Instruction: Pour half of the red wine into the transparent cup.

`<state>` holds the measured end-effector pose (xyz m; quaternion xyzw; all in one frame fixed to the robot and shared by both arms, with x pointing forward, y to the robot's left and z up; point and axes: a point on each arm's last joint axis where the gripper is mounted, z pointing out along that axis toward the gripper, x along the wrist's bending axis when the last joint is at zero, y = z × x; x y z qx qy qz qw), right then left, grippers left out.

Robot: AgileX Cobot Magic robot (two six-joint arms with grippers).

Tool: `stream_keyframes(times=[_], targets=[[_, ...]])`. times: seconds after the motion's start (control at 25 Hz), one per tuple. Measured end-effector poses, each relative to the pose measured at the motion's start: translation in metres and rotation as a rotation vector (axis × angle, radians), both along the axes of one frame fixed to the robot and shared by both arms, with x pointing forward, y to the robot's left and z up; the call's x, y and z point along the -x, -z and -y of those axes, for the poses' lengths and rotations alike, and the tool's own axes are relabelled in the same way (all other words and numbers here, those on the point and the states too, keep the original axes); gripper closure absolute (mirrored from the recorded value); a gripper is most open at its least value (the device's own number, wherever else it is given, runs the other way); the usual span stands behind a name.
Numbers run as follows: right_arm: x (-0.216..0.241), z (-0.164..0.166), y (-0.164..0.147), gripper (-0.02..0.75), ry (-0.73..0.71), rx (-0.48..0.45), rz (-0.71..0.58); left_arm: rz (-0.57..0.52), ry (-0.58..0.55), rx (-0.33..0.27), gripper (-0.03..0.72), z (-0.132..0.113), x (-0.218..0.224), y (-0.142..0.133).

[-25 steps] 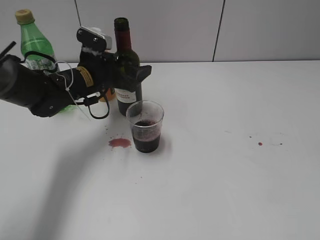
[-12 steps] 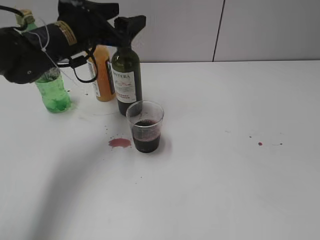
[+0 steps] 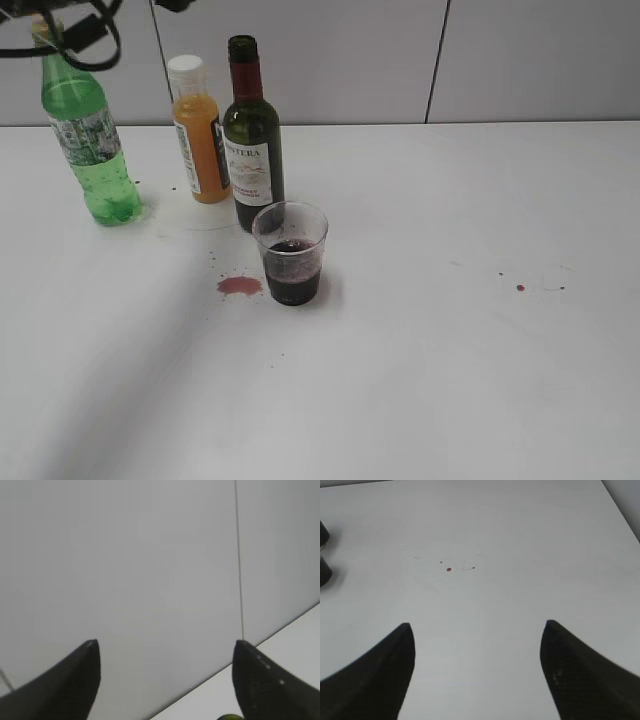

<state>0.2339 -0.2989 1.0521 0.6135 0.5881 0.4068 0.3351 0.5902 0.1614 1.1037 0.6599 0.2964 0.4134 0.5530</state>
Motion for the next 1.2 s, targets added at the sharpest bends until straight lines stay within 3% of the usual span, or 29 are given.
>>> stream_keyframes(times=[0.24, 0.48, 0.72, 0.92, 1.08, 1.2], targets=[[0.0, 0.0, 0.0, 0.148, -0.001, 0.001, 0.0, -0.169, -0.185, -0.099, 0.093, -0.03, 0.034, -0.029], [0.0, 0.0, 0.0, 0.148, -0.001, 0.001, 0.0, -0.391, -0.35, -0.143, 0.094, -0.06, 0.075, -0.044], [0.0, 0.0, 0.0, 0.148, -0.001, 0.001, 0.0, -0.688, -0.368, -0.223, 0.094, -0.078, 0.117, -0.04], [0.0, 0.0, 0.0, 0.148, 0.0, -0.001, 0.0, -0.86, -0.385, -0.152, 0.094, -0.102, 0.137, -0.04], [0.0, 0.0, 0.0, 0.148, 0.0, -0.001, 0.0, -0.877, -0.401, -0.074, 0.094, -0.116, 0.15, -0.044], [0.0, 0.0, 0.0, 0.148, 0.0, 0.0, 0.0, -0.884, -0.39, -0.055, 0.094, -0.117, 0.167, -0.037]])
